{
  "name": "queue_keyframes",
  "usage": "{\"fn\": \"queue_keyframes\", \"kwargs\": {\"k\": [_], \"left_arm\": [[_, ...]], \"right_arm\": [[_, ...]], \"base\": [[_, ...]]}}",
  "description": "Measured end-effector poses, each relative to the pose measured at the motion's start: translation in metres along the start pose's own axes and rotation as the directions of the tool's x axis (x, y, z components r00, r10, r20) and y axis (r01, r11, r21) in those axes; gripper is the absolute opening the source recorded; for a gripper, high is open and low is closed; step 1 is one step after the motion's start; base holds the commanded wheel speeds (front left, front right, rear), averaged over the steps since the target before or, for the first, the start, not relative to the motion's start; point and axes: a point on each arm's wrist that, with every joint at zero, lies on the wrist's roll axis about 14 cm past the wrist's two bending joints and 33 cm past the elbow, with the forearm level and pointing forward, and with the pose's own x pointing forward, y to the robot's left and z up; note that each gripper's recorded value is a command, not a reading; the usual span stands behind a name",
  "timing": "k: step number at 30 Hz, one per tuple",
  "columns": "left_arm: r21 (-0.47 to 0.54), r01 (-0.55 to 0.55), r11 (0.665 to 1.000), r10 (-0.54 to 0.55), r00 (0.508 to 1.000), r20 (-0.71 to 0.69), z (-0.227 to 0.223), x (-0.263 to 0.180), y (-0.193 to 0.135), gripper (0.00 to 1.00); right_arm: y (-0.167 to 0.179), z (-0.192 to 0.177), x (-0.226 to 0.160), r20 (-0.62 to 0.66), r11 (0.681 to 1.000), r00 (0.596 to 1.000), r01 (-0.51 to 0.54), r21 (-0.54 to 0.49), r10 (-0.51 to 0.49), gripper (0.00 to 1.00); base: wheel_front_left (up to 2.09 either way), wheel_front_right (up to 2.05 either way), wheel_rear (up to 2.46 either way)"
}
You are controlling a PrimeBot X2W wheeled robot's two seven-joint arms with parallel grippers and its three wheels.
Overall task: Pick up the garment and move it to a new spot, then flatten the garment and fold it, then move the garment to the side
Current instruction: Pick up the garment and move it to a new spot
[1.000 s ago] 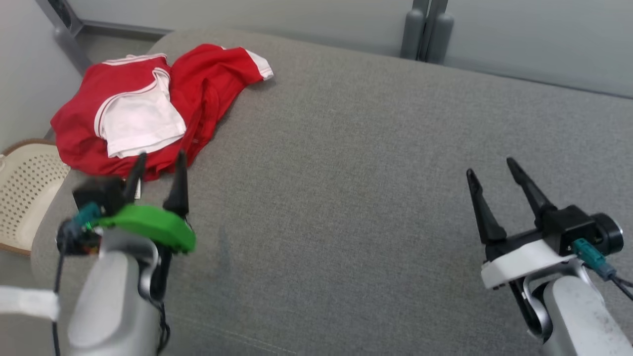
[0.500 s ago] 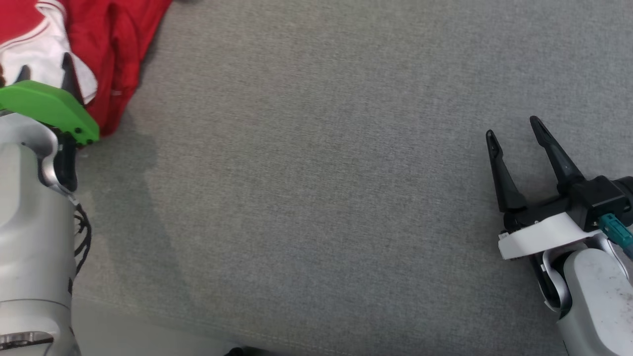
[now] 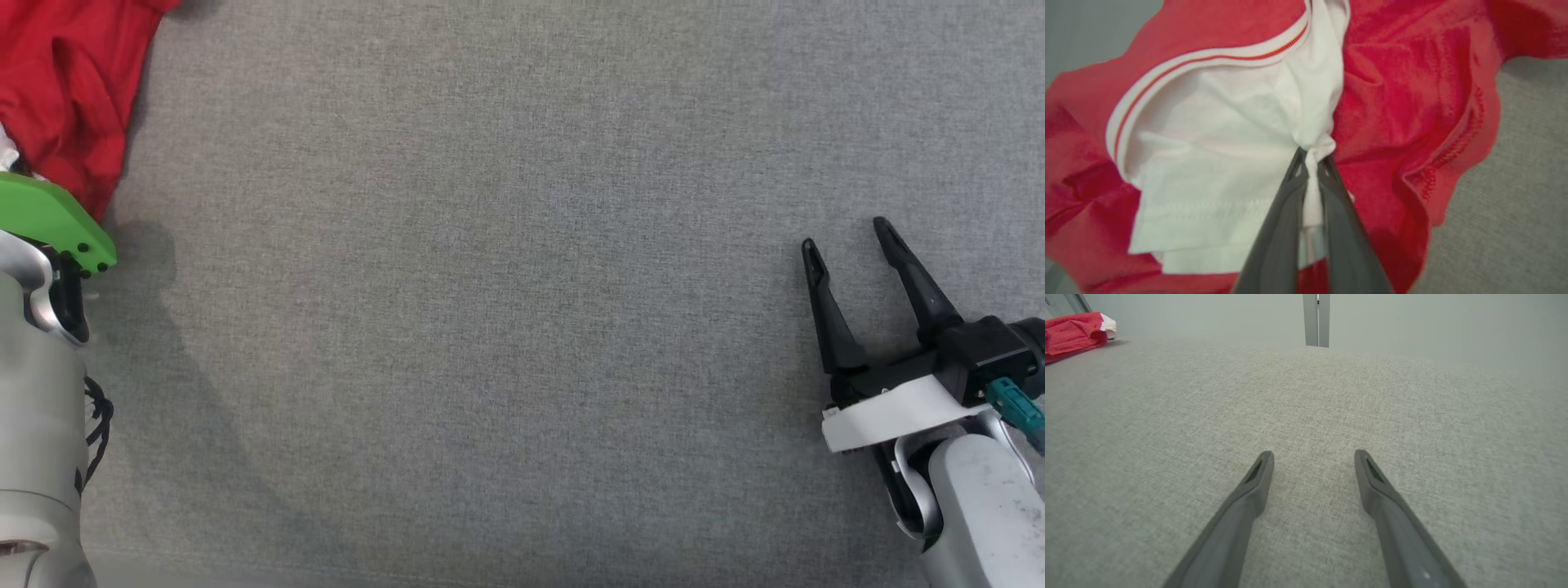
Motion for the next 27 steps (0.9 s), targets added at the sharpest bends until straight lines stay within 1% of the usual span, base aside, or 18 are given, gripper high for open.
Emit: {"fn": "queue_keyframes", "kwargs": {"k": [4,12,15,18,21,24,27], "left_arm": [[-0.038,-0.010,0.999,0.012,0.998,0.064,0.014,-0.009,0.007,0.00],[-0.101,0.014,0.995,0.003,0.985,0.174,0.036,-0.038,0.021,0.00],[-0.119,0.048,0.992,-0.014,0.962,0.271,0.063,-0.055,0.026,0.00],[-0.118,0.083,0.990,-0.033,0.928,0.370,0.094,-0.069,0.027,0.00],[-0.094,0.131,0.987,-0.072,0.880,0.469,0.128,-0.087,0.021,0.00],[-0.059,0.193,0.979,-0.124,0.807,0.577,0.166,-0.110,0.008,0.00],[-0.002,0.284,0.959,-0.211,0.719,0.662,0.203,-0.139,-0.019,0.00]], "right_arm": [[0.004,0.001,-0.006,-0.007,1.000,1.000,-0.001,0.003,0.001,1.00],[0.019,0.010,-0.021,-0.007,1.000,1.000,-0.007,0.023,0.007,1.00],[0.030,0.022,-0.027,0.014,0.999,1.000,-0.019,0.033,0.018,1.00],[0.037,0.031,-0.032,0.035,0.999,0.999,-0.022,0.038,0.021,1.00],[0.041,0.040,-0.038,0.053,0.999,0.998,-0.017,0.049,0.015,1.00],[0.044,0.046,-0.046,0.065,0.998,0.998,-0.009,0.056,0.005,1.00],[0.043,0.055,-0.054,0.087,0.998,0.996,0.012,0.065,-0.018,1.00]], "base": [[0.00,0.00,0.00],[0.00,0.00,0.00],[0.00,0.00,0.00],[0.00,0.00,0.00],[0.00,0.00,0.00],[0.00,0.00,0.00],[0.00,0.00,0.00]]}}
